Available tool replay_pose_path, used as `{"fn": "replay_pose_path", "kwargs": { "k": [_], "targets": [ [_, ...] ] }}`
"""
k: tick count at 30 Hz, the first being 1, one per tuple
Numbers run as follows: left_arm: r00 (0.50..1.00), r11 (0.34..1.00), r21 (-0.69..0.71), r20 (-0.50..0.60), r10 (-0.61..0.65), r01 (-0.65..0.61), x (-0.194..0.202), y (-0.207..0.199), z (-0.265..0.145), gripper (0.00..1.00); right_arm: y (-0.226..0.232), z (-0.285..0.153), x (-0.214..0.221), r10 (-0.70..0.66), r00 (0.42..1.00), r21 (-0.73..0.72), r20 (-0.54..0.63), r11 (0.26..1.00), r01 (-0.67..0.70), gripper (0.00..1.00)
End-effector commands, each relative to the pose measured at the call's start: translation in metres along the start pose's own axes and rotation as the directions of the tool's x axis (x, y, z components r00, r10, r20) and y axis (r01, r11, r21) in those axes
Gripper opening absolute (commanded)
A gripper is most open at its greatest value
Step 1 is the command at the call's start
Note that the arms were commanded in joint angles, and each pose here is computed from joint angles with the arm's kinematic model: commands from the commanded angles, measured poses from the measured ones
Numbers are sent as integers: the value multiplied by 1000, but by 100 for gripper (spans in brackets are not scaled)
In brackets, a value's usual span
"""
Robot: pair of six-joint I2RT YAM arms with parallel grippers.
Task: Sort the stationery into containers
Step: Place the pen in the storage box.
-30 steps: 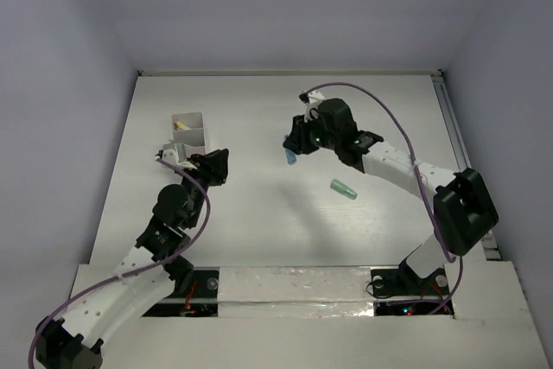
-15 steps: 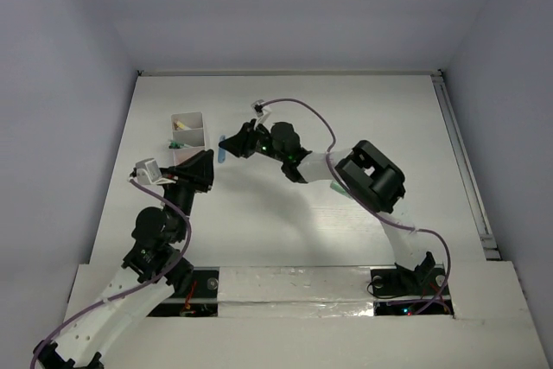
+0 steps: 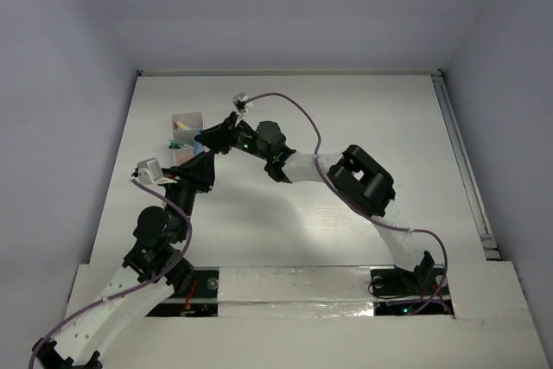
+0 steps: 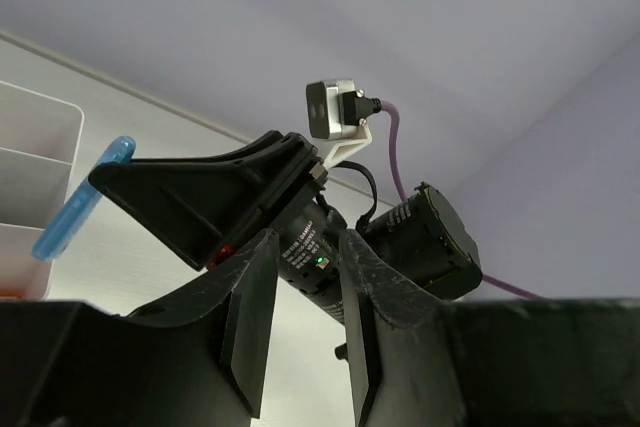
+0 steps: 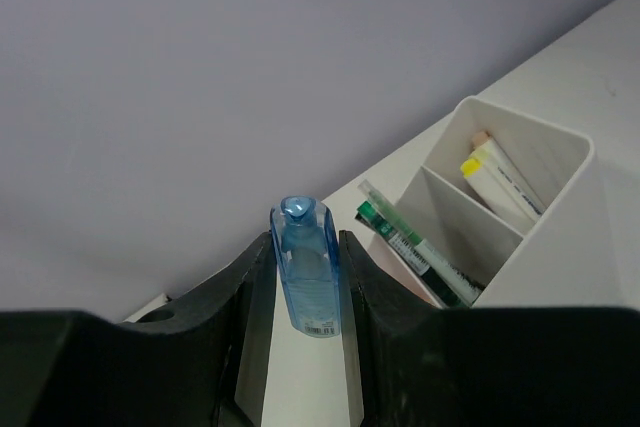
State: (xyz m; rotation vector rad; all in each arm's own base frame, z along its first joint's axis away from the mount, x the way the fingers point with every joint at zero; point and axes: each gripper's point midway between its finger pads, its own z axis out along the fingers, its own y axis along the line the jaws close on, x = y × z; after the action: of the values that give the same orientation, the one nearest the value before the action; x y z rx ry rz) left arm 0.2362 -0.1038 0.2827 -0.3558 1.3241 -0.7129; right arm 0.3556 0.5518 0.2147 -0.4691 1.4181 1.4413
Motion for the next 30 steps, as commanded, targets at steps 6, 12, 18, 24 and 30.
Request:
{"fn": "replay_pose_path", "kwargs": {
  "k": [6,12,18,24,30],
  "targets": [
    [1000,1000,17,20,-13,13,-5,-6,1,28,-15,21,-6,-87,995,49,55,995,85,18],
    [1000,1000,17,13,-10,10,-3,-6,2,28,-25,19,16,-83,997,73,11,994,82,21],
    [1000,1000,9,6,0,-1,-1,-5,4,28,-24,17,23,-102,995,81,6,992,101,28],
    [1000,1000,3,-6,9,-9,3,-4,6,28,-16,18,20,-122,993,68,8,990,121,41],
    [1000,1000,-2,-3,11,-11,3,-3,6,28,-12,16,13,-132,991,67,18,989,130,51]
  ]
}}
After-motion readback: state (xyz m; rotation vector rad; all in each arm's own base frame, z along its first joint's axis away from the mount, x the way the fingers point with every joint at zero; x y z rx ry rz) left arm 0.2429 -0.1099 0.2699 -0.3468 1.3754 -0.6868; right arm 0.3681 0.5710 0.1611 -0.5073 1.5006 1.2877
